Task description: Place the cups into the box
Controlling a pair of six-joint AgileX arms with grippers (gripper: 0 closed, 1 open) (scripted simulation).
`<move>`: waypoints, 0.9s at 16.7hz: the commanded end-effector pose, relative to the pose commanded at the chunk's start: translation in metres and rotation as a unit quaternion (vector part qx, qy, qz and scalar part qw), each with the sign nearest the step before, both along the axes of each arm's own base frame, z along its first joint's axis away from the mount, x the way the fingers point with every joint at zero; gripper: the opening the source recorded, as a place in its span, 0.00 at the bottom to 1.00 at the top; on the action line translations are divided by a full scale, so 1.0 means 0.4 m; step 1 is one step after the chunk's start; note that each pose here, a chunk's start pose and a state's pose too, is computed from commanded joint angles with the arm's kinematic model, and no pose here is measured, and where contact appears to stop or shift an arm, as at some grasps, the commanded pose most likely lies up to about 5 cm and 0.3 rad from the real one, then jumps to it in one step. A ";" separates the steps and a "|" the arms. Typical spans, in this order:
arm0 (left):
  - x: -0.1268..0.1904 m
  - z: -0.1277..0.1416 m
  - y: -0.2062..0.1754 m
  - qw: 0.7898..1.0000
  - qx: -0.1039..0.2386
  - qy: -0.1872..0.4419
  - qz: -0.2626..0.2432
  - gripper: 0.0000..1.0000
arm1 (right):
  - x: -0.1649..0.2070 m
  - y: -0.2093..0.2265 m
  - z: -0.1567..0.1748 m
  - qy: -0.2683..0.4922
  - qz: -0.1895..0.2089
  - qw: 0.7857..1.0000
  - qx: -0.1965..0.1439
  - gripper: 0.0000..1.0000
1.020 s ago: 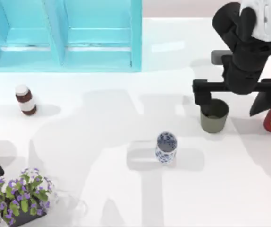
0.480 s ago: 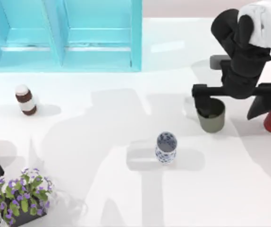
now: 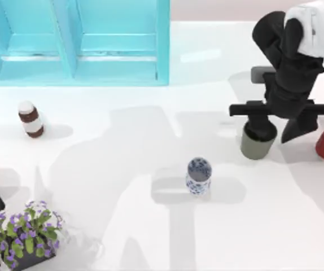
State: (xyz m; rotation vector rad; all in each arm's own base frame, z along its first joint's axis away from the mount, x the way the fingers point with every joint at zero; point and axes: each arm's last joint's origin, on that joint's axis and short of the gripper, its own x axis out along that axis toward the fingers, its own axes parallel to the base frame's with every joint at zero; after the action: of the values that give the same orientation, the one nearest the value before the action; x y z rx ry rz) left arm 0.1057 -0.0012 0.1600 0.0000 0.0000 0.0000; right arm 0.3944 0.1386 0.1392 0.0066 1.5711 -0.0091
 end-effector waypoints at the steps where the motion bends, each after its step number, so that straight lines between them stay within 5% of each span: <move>1: 0.000 0.000 0.000 1.000 0.000 0.000 0.000 1.00 | 0.000 0.000 0.000 0.000 0.000 1.000 0.000 0.17; 4: 0.000 0.000 0.000 1.000 0.000 0.000 0.000 1.00 | 0.000 0.000 0.000 0.000 0.000 1.000 0.000 0.00; 15: 0.000 0.000 0.000 1.000 0.000 0.000 0.000 1.00 | -0.011 -0.011 0.006 0.016 0.003 1.000 -0.004 0.00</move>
State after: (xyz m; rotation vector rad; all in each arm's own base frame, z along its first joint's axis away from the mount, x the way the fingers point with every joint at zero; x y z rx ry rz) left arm 0.1057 -0.0012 0.1600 0.0000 0.0000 0.0000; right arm 0.3900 0.1340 0.1416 -0.0048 1.6037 -0.0106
